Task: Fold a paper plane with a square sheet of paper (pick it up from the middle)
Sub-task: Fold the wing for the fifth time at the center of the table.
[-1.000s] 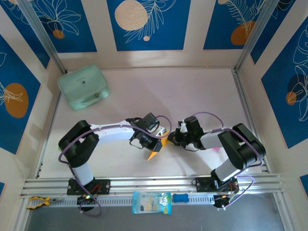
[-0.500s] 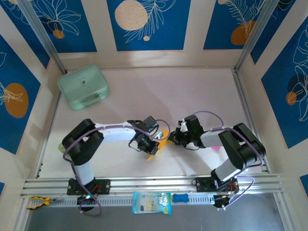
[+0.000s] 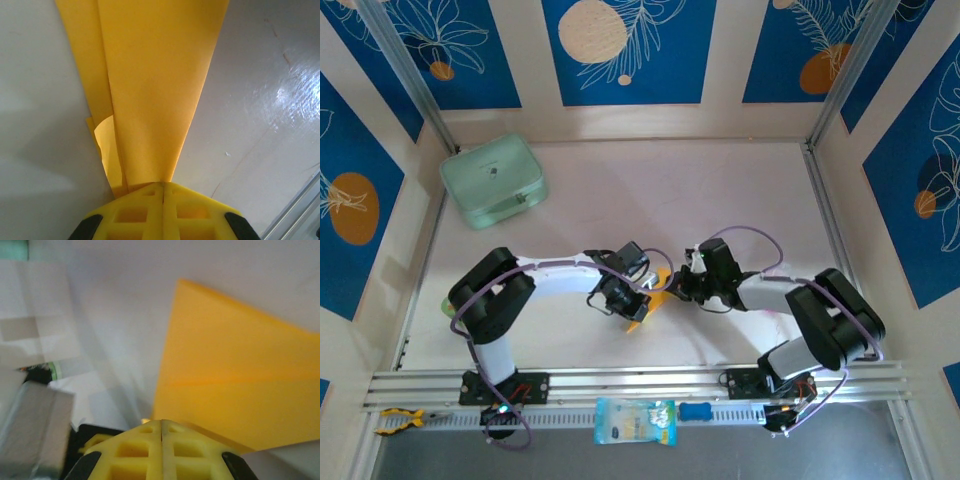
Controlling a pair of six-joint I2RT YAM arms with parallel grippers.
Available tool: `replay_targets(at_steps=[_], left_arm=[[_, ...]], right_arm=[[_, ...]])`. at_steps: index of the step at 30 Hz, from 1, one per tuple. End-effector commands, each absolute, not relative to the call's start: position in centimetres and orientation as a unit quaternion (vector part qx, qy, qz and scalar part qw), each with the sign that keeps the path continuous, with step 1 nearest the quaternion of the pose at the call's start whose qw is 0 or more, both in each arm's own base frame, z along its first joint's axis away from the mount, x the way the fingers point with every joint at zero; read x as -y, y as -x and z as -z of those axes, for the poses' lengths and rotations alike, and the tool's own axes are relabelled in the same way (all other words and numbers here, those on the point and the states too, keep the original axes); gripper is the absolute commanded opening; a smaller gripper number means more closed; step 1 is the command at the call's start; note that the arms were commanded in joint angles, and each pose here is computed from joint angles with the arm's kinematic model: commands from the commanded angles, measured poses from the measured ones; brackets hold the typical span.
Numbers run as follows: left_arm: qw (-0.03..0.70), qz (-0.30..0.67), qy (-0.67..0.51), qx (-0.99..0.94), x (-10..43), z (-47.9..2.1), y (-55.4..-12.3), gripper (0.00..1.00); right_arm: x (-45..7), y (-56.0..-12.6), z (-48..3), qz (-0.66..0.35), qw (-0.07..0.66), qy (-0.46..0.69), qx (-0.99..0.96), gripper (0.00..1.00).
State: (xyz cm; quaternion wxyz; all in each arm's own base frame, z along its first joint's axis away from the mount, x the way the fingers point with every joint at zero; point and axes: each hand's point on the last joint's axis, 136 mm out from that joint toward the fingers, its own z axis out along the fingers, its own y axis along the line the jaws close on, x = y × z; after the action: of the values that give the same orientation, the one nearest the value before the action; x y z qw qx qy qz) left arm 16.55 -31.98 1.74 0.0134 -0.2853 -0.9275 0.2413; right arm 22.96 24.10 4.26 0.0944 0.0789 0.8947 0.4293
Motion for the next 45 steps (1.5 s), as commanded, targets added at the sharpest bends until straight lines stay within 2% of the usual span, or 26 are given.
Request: replay_targets(at_steps=[1,9,18,26,31,37,40,43,45], left_arm=[[0.047,-0.197,0.274,0.940,29.5,0.4,-15.4,0.01],[0.036,-0.208,0.263,0.941,29.3,0.2,-15.8,0.01],[0.039,-0.217,0.254,0.942,29.2,0.3,-15.9,0.00],[0.042,-0.219,0.253,0.941,29.2,0.4,-15.9,0.00],[0.039,-0.220,0.253,0.941,29.2,0.3,-16.0,0.00],[0.038,-0.223,0.252,0.941,29.3,0.1,-16.0,0.00],[0.022,-0.241,0.251,0.937,29.9,-1.2,-16.3,0.05],[-0.011,-0.267,0.246,0.932,30.7,-3.6,-17.2,0.13],[-0.036,-0.283,0.241,0.928,31.0,-5.3,-17.9,0.20]], right_arm=[[-24.6,-21.7,-4.0,-0.421,0.087,-0.075,-0.900,0.05],[-25.8,-19.3,-2.6,-0.422,0.066,-0.070,-0.902,0.02],[-27.3,-18.5,-3.1,-0.441,0.058,-0.049,-0.894,0.00],[-27.4,-17.4,-0.7,-0.421,0.034,-0.057,-0.904,0.00],[-26.1,-17.8,0.3,-0.403,0.037,-0.080,-0.911,0.00],[-25.2,-19.5,-1.3,-0.410,0.064,-0.083,-0.906,0.02],[-24.3,-20.2,-2.3,-0.402,0.088,-0.091,-0.907,0.06],[-22.0,-20.2,-2.2,-0.326,0.115,-0.117,-0.931,0.11],[-21.3,-19.9,-2.6,-0.311,0.122,-0.122,-0.935,0.14]])
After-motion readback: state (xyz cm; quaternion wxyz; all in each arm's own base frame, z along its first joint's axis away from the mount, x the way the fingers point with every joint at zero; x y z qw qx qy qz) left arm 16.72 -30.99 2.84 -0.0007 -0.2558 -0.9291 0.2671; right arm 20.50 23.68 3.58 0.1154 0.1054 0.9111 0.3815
